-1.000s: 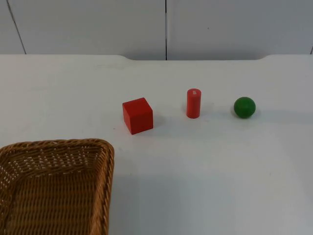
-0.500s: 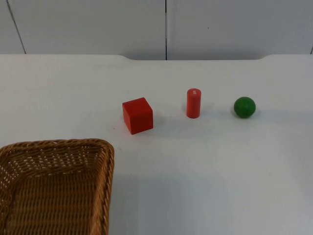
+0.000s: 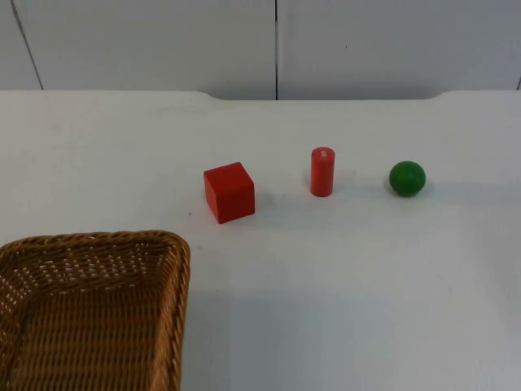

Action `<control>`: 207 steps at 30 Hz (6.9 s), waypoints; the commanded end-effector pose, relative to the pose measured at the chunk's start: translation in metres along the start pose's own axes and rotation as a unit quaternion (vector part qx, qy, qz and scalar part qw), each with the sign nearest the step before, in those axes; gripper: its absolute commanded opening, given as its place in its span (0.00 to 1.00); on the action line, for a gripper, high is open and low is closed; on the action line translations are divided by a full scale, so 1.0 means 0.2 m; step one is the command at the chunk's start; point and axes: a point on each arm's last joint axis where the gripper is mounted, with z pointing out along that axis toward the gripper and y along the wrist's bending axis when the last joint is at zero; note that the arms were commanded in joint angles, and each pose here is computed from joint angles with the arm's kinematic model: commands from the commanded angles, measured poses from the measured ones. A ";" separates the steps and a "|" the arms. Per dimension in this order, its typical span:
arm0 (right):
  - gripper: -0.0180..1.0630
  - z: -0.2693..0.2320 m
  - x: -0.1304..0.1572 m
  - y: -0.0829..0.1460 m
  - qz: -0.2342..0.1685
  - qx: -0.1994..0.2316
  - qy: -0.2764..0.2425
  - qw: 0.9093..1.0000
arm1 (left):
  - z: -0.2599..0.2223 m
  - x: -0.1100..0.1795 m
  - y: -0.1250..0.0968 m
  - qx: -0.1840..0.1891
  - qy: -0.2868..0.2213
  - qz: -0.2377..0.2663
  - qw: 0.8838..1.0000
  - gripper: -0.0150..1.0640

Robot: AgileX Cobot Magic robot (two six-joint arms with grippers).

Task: Pick up the basket with the left hand and place the object to the left of the red cylinder into the basket with the right hand.

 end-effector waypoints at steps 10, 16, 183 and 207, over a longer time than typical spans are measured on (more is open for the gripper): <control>0.99 0.00 0.00 -0.01 0.000 0.004 -0.003 1.000 | 0.22 -0.04 0.04 -0.023 0.058 0.022 0.998 0.99; 0.99 0.00 0.00 -0.01 0.000 0.004 -0.003 1.000 | 0.30 0.06 0.13 0.010 0.062 -0.024 0.998 0.99; 0.93 1.49 -0.27 1.47 -0.193 -0.201 -0.030 0.960 | 0.43 -0.07 0.27 0.220 0.023 -0.106 0.969 0.01; 0.27 1.65 -0.17 1.47 -0.184 -0.204 -0.038 0.961 | 0.43 -0.07 0.27 0.216 0.018 -0.108 0.970 0.01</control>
